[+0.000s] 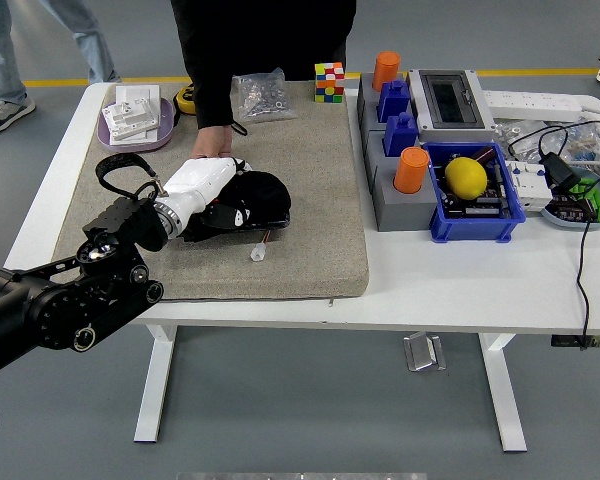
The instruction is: Pick the rag up,wipe the panel,place it on the desk
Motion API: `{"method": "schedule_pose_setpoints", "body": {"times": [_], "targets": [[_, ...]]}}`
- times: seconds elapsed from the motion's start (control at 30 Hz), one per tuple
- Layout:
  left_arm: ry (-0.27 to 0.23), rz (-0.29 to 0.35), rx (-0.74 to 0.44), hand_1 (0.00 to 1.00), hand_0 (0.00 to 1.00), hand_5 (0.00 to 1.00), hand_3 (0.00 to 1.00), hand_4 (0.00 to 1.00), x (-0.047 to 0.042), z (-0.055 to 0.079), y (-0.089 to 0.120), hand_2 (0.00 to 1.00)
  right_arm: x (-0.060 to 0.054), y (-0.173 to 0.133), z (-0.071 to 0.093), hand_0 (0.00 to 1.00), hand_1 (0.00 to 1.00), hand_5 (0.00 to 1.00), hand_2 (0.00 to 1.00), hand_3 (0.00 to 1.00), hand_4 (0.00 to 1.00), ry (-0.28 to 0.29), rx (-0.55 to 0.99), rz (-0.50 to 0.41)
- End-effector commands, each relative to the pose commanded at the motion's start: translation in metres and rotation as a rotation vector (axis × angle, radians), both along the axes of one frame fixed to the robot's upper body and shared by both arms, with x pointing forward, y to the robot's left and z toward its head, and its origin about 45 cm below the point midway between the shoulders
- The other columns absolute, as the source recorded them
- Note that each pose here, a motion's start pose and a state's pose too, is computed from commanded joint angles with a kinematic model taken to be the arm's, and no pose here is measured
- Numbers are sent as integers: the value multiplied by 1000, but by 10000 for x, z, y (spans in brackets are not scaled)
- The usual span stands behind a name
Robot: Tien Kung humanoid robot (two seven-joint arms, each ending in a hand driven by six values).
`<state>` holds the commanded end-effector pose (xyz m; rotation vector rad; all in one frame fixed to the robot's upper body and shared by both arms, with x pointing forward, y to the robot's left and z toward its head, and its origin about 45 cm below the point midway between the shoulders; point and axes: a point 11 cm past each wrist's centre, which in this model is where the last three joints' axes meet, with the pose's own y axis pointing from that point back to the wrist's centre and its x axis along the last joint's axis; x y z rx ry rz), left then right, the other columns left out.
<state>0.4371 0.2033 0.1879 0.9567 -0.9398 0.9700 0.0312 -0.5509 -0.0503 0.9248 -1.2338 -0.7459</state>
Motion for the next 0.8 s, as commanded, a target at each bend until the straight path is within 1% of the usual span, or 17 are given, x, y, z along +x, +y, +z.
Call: {"method": "schedule_pose_setpoints", "body": {"times": [0.13, 0.5, 0.8], "targets": [[-7, 15, 8, 183, 242, 2, 368, 344, 12, 7, 81, 472, -21, 9, -8, 727, 608, 426, 681, 589, 998, 4, 2, -1], [-2, 45, 31, 183, 241, 2, 366, 342, -5, -57, 262, 471, -45, 43, -33, 727, 608, 426, 681, 590, 998, 4, 8, -6], [-11, 93, 56, 183, 239, 2, 366, 342, 9, -58, 515, 470, -75, 50, -39, 728, 607, 426, 681, 589, 998, 10, 12, -10]]}}
